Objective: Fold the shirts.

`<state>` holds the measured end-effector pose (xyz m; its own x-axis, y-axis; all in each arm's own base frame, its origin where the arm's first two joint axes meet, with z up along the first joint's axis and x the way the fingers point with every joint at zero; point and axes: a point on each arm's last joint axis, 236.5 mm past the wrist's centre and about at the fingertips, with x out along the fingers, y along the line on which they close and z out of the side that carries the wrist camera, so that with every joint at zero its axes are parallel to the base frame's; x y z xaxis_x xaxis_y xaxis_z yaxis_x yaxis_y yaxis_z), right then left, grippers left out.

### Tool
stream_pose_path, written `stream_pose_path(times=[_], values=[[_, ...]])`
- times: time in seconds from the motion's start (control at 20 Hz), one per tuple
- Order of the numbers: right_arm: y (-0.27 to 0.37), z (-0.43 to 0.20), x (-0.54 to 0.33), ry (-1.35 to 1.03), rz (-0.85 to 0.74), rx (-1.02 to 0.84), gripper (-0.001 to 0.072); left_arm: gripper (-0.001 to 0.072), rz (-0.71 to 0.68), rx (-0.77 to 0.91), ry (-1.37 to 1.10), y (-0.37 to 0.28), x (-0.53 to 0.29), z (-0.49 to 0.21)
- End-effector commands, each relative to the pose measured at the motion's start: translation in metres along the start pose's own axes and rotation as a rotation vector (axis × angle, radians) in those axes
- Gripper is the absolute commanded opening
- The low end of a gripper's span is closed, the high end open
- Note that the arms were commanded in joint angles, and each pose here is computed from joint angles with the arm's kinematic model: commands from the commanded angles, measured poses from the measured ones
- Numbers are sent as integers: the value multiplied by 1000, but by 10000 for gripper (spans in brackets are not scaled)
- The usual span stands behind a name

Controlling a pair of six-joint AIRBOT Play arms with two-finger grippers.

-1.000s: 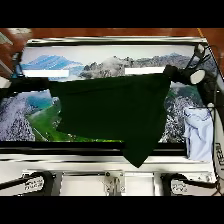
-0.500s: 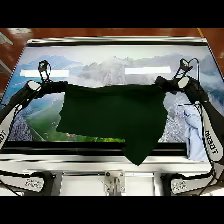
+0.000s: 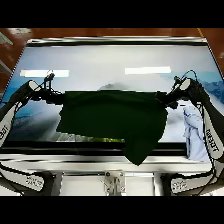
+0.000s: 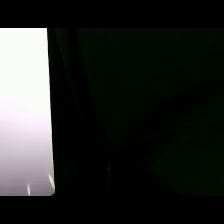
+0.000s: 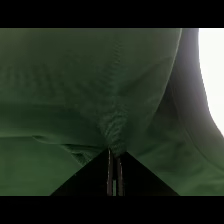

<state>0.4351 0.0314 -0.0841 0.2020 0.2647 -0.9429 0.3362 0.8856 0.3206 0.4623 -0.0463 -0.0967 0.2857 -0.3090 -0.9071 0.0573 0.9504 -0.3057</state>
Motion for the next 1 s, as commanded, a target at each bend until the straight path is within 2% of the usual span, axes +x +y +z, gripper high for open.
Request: stream_pose_path(times=[0.0, 0.4, 0.7, 0.85, 0.95], values=[[0, -9, 4, 37, 4, 30, 78, 38, 16, -35, 121, 8, 6, -27], [-12, 14, -43, -75, 25, 85, 52, 36, 44, 15, 91, 23, -71, 25], [1, 10, -47, -75, 47, 76, 52, 37, 34, 15, 127, 16, -66, 19], [17, 9, -59, -100, 65, -18, 51, 35, 34, 21, 117, 10, -78, 19], [40, 40, -121, -294, 95, -180, 51, 35, 72, 57, -95, 2, -128, 62]])
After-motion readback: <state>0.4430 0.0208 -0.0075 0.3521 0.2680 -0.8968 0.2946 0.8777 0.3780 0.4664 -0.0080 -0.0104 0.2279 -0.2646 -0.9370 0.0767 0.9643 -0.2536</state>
